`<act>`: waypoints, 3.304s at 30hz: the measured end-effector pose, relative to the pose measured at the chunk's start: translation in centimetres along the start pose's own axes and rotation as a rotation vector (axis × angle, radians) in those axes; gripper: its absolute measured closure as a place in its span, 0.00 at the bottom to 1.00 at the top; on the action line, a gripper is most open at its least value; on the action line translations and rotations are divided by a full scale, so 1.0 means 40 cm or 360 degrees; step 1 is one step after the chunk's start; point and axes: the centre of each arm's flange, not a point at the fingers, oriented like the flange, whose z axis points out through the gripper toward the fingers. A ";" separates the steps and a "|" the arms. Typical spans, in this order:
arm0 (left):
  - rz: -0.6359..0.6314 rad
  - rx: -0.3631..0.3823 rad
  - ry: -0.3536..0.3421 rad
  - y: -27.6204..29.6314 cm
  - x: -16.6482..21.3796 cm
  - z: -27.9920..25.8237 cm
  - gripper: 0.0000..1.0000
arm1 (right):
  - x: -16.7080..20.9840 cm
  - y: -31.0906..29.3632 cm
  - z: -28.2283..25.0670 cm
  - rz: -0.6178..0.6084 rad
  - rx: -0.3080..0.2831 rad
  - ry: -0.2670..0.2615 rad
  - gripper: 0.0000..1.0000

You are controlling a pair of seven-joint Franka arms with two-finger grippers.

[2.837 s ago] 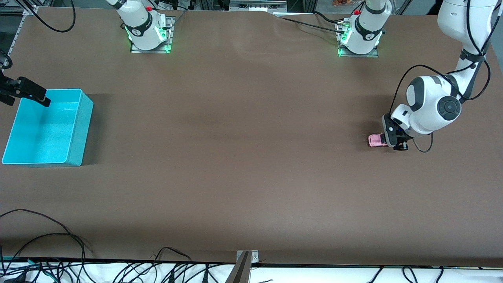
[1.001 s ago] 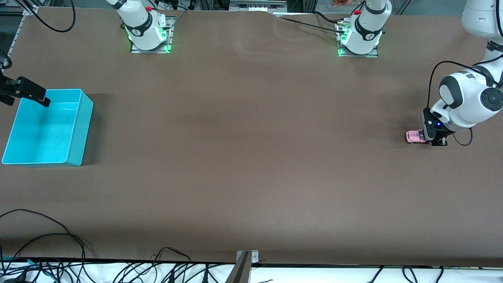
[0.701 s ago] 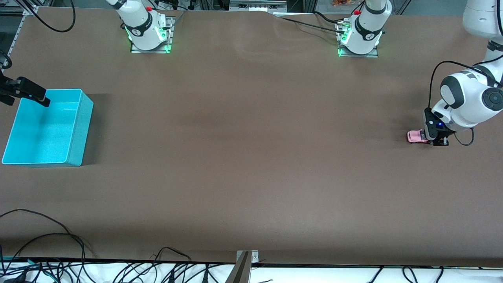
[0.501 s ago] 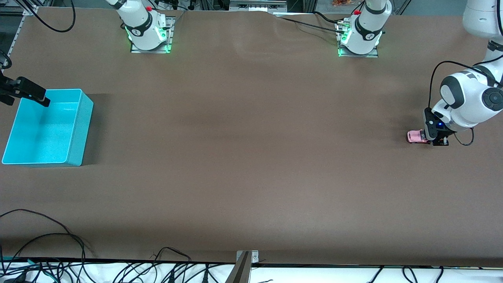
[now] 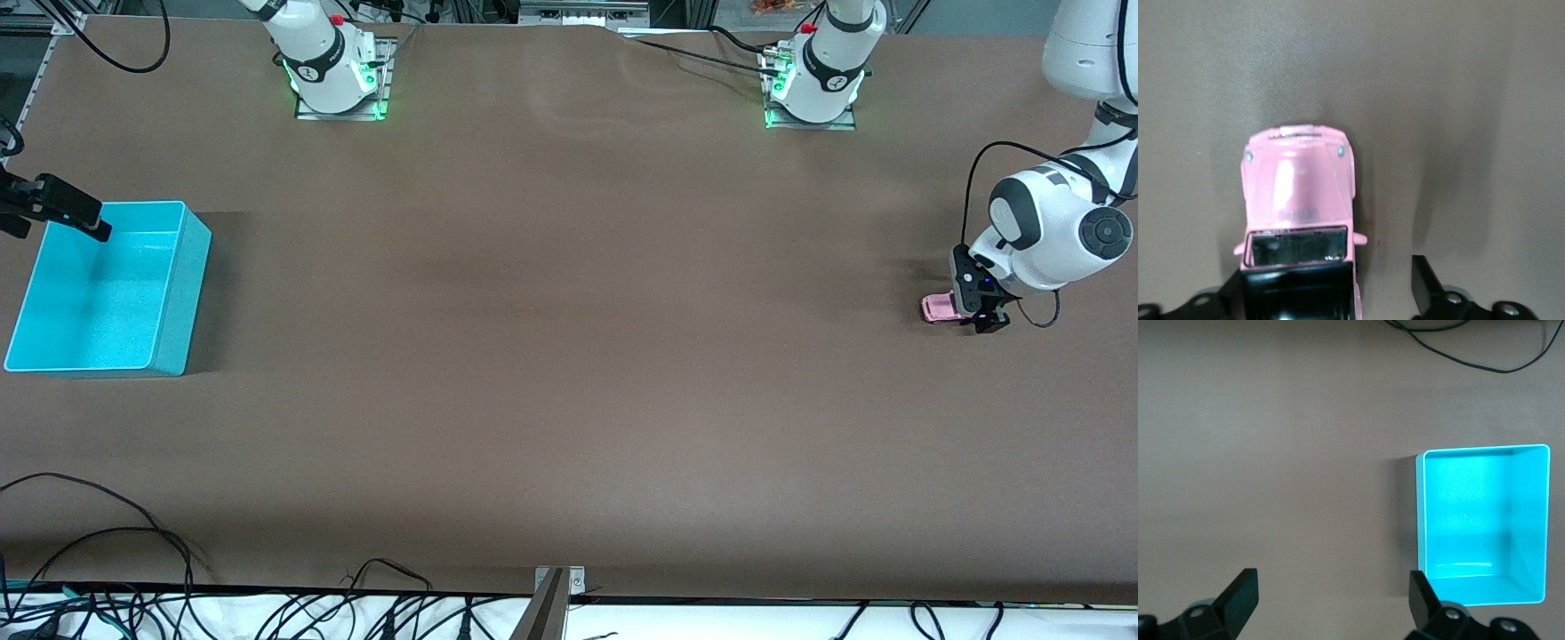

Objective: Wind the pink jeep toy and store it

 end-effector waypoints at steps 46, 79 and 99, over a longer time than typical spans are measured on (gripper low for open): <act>-0.0102 0.0265 -0.0041 -0.084 -0.041 -0.274 0.00 | 0.000 0.003 0.000 0.0003 0.0000 0.0000 0.00; -0.0183 0.0616 -0.0032 -0.054 0.003 -0.608 0.00 | 0.000 0.003 0.000 0.0003 0.0000 0.0001 0.00; -0.0274 0.0593 0.0009 -0.049 0.005 -0.747 0.00 | 0.000 0.003 -0.001 0.0003 0.0000 -0.0001 0.00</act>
